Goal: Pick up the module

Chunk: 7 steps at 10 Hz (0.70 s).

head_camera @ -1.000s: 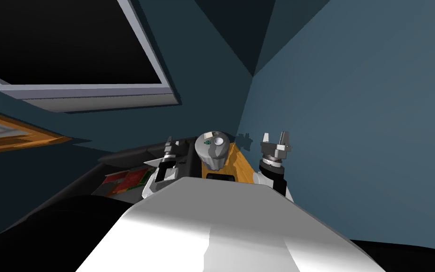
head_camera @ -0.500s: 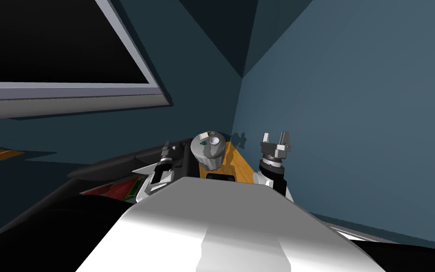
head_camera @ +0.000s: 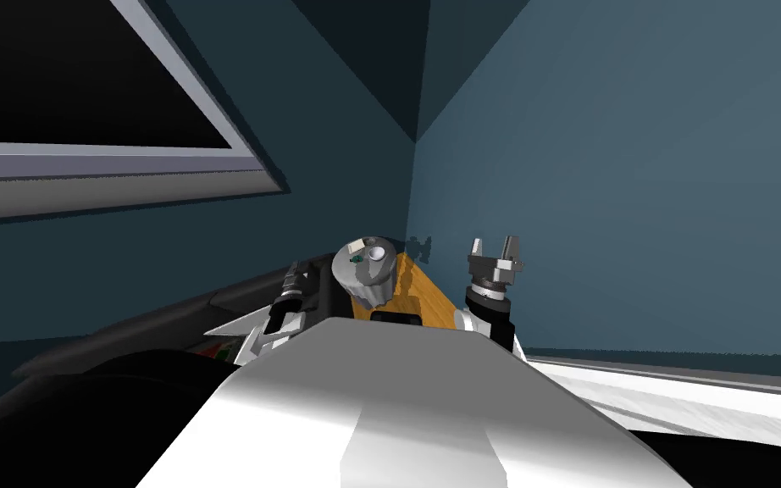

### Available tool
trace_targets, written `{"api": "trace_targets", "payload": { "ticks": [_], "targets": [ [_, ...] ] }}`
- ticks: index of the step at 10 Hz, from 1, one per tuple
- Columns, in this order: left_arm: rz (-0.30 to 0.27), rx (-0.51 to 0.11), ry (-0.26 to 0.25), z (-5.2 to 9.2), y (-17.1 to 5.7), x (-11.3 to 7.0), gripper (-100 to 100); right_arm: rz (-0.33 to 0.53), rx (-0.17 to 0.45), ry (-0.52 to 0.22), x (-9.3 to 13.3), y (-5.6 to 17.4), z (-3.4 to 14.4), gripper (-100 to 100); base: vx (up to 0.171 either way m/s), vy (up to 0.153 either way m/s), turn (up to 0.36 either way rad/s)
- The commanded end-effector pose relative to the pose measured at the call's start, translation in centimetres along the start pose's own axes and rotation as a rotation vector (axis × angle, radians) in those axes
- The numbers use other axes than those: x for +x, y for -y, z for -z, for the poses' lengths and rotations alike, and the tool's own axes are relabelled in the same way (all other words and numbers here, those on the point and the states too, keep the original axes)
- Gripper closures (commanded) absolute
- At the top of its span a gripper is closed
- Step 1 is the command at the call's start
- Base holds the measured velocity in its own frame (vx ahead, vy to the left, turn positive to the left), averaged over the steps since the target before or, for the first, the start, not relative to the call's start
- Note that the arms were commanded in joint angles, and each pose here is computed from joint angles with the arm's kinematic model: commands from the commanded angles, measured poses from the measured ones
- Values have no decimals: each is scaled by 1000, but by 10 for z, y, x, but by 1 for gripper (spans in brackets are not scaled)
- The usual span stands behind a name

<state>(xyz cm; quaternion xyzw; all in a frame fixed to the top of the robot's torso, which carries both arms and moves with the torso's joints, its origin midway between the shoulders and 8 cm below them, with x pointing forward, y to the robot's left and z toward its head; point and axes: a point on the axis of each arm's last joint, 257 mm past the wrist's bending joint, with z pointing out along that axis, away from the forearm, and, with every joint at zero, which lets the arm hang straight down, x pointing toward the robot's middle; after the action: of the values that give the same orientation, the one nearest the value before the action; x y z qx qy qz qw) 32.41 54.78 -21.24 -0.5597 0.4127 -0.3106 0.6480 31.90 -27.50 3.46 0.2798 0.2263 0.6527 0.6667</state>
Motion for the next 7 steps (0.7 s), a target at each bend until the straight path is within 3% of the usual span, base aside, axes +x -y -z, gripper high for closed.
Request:
{"api": "trace_targets", "payload": {
  "ticks": [1, 2, 4, 5, 7],
  "targets": [
    [-12, -81, 54, 2, -27, -33, -100, 0, 0, 0, 0, 0, 0, 0, -3, -20, -420],
    [-11, -112, 62, 4, -39, -36, -100, 0, 0, 0, 0, 0, 0, 0, -3, -11, -214],
    [-22, -232, 141, 20, -81, -81, -100, 0, 0, 0, 0, 0, 0, 0, 6, -22, -392],
    [-21, -254, 147, 22, -88, -83, -100, 0, 0, 0, 0, 0, 0, 0, 15, -15, -199],
    [-26, -381, 229, 47, -130, -126, -100, 0, 0, 0, 0, 0, 0, 0, 37, -29, -399]
  ]
}}
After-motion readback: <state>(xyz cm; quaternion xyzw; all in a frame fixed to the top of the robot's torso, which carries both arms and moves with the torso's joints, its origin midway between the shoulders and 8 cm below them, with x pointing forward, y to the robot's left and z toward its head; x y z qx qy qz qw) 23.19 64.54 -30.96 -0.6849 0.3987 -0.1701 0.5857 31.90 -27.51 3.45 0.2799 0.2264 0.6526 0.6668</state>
